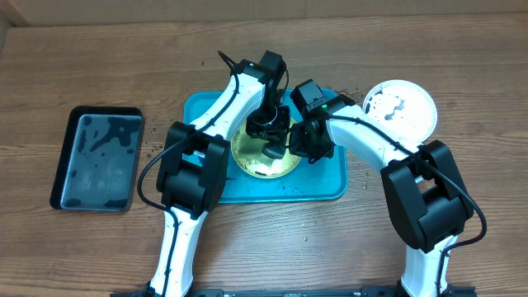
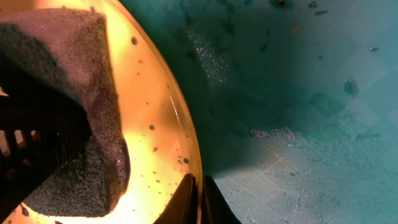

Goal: Clean dirty plates on tray and stack at the side
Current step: 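Scrub the yellow plate with the sponge while the right gripper holds it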

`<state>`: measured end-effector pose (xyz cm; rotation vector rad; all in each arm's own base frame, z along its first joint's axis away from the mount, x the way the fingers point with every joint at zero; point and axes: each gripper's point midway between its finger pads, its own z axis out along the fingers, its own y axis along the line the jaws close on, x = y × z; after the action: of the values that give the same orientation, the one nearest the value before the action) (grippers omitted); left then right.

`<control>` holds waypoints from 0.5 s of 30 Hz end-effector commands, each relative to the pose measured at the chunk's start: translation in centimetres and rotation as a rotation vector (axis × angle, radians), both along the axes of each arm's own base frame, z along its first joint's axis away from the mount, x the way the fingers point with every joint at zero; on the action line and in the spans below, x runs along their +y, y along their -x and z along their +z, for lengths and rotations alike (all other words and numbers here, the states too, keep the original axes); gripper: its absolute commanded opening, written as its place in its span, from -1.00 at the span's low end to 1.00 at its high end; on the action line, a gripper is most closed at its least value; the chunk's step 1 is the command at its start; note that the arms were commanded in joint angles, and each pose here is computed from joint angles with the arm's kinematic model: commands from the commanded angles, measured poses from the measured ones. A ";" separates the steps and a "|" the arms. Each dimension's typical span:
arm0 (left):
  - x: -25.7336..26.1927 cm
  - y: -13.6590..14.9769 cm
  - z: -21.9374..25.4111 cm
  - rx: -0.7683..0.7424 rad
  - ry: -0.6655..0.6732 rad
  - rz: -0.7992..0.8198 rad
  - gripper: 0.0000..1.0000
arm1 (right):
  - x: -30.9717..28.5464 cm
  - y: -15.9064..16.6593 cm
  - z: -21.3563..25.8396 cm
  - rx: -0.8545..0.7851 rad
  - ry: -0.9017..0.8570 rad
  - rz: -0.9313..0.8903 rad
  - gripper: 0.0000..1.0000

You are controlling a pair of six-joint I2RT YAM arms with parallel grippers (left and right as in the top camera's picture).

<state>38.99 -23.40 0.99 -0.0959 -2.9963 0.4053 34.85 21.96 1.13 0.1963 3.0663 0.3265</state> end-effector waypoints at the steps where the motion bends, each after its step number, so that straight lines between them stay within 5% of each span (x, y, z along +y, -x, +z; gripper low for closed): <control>1: 0.5 2.6 -3.8 0.097 -0.066 -0.050 -0.92 | 1.3 0.2 0.6 -0.007 -0.035 0.037 -0.93; 9: 12.9 1.0 -2.8 0.085 -0.543 0.181 -0.92 | 1.2 0.2 0.5 -0.004 -0.029 0.037 -0.93; 15: 16.9 0.0 -1.0 0.108 -0.573 0.268 -0.91 | 1.2 0.2 0.6 -0.006 -0.030 0.037 -0.92</control>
<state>37.57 -11.84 1.23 0.2509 -2.8999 -0.1708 33.77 24.01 1.33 0.1255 3.0871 0.4104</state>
